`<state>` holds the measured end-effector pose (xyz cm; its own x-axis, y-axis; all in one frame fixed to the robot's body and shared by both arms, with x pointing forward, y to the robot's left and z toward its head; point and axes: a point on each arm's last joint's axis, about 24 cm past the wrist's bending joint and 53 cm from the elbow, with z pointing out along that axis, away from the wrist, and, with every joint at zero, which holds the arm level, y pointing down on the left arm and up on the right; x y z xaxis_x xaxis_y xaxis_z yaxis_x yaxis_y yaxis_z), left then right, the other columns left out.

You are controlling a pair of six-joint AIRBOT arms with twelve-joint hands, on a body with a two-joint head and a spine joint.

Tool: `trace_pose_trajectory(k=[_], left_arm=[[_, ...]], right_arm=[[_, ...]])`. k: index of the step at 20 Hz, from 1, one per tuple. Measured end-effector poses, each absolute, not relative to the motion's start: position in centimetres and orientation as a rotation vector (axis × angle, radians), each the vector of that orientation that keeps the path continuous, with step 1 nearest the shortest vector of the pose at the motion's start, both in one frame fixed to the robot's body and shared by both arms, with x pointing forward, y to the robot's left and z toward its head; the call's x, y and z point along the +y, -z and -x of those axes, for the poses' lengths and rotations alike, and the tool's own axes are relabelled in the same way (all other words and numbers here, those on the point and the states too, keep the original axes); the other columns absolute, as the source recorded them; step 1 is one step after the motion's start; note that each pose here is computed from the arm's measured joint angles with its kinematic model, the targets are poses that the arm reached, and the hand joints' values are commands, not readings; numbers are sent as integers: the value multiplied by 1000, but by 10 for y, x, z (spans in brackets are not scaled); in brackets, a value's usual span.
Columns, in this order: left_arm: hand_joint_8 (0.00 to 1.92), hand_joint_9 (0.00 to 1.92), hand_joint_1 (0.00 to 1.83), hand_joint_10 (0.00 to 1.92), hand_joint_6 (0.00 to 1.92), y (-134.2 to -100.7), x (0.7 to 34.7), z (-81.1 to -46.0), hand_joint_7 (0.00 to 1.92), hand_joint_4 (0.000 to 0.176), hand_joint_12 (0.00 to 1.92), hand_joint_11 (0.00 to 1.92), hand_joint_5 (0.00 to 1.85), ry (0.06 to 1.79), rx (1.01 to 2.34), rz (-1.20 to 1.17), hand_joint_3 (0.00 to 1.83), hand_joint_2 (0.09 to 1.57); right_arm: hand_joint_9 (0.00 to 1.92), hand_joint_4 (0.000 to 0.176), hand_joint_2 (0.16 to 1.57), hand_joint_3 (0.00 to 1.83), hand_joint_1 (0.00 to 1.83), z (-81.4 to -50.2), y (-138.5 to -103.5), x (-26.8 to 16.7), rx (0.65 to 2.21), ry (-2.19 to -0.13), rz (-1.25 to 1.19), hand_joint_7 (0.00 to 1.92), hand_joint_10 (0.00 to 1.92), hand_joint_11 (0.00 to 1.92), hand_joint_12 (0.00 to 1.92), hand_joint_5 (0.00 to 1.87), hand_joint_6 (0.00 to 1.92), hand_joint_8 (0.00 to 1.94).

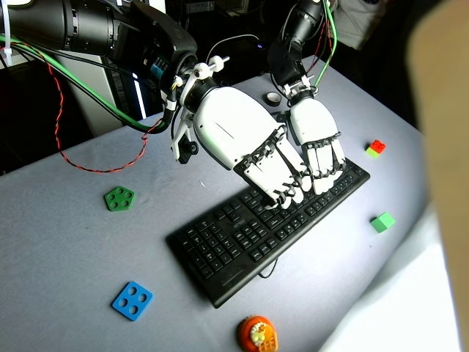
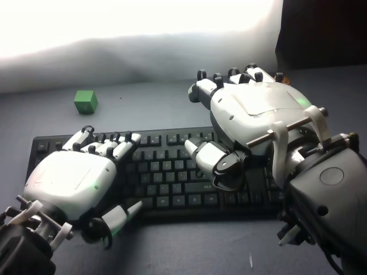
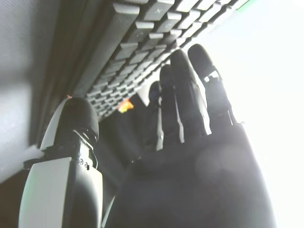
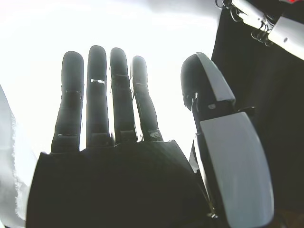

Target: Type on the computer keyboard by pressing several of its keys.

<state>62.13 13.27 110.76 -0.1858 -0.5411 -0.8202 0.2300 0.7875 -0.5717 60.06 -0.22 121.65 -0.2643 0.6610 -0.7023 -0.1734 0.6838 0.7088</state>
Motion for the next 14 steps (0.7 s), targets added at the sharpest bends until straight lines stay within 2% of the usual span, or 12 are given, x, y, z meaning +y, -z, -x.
trace_pose_trajectory(k=[1, 2, 4, 7, 8, 9, 10, 11, 12, 13, 14], left_arm=[[1, 297, 1361, 1, 8, -1108, 132, -622, 276, 12, 958, 0, 190, 711, 1614, 259, 0, 1131], [1, 297, 1361, 1, 8, -1112, 130, -622, 276, 12, 958, 0, 190, 713, 1605, 247, 0, 1131], [0, 267, 1446, 0, 2, -1114, 134, -626, 257, 28, 945, 0, 184, 702, 1591, 247, 0, 1111], [2, 273, 1450, 7, 7, -1114, 136, -627, 246, 29, 928, 0, 206, 695, 1591, 256, 0, 1096], [0, 254, 1261, 2, 2, -1114, 135, -626, 235, 13, 865, 0, 192, 696, 1591, 255, 6, 1151], [0, 259, 1078, 4, 1, -1114, 135, -626, 235, 11, 854, 0, 192, 696, 1591, 255, 13, 1171], [6, 296, 738, 18, 0, -1115, 137, -627, 258, 20, 966, 0, 190, 698, 1590, 259, 14, 1197], [7, 323, 392, 26, 4, -1116, 139, -626, 278, 21, 1021, 0, 203, 695, 1593, 258, 14, 1238], [8, 335, 222, 29, 4, -1116, 140, -626, 286, 18, 1038, 0, 207, 692, 1599, 257, 14, 1250], [16, 349, 91, 33, 8, -1115, 142, -626, 314, 4, 1036, 0, 218, 689, 1613, 250, 12, 1251], [20, 353, 17, 33, 11, -1115, 143, -625, 332, 2, 1032, 0, 228, 688, 1623, 248, 8, 1246]], right_arm=[[196, 0, 1321, 2, 622, -600, -1216, -2, 1659, -840, -401, 411, 759, 0, 1538, 233, 469, 6], [196, 0, 1321, 2, 622, -600, -1216, -2, 1659, -839, -402, 411, 759, 0, 1538, 233, 469, 6], [224, 0, 1321, 1, 615, -599, -1216, 0, 1661, -845, -399, 437, 765, 0, 1569, 257, 480, 14], [232, 0, 1313, 0, 635, -599, -1216, 1, 1663, -848, -397, 438, 757, 0, 1575, 256, 475, 12], [234, 0, 1309, 0, 649, -599, -1216, 1, 1663, -848, -397, 443, 753, 0, 1567, 255, 471, 13], [239, 0, 1308, 0, 650, -599, -1216, 1, 1664, -848, -398, 446, 752, 0, 1566, 261, 472, 13], [236, 0, 1312, 0, 635, -599, -1215, 0, 1663, -847, -395, 443, 749, 0, 1567, 259, 468, 11], [244, 0, 1307, 0, 637, -598, -1215, 1, 1665, -848, -395, 442, 749, 0, 1568, 256, 466, 10], [243, 0, 1304, 0, 639, -598, -1214, 1, 1667, -848, -397, 444, 747, 0, 1568, 260, 467, 11], [238, 0, 1314, 1, 614, -598, -1214, 1, 1668, -849, -395, 442, 743, 0, 1564, 251, 464, 9], [237, 0, 1312, 0, 618, -598, -1214, 2, 1670, -852, -391, 446, 742, 0, 1562, 254, 465, 10]])
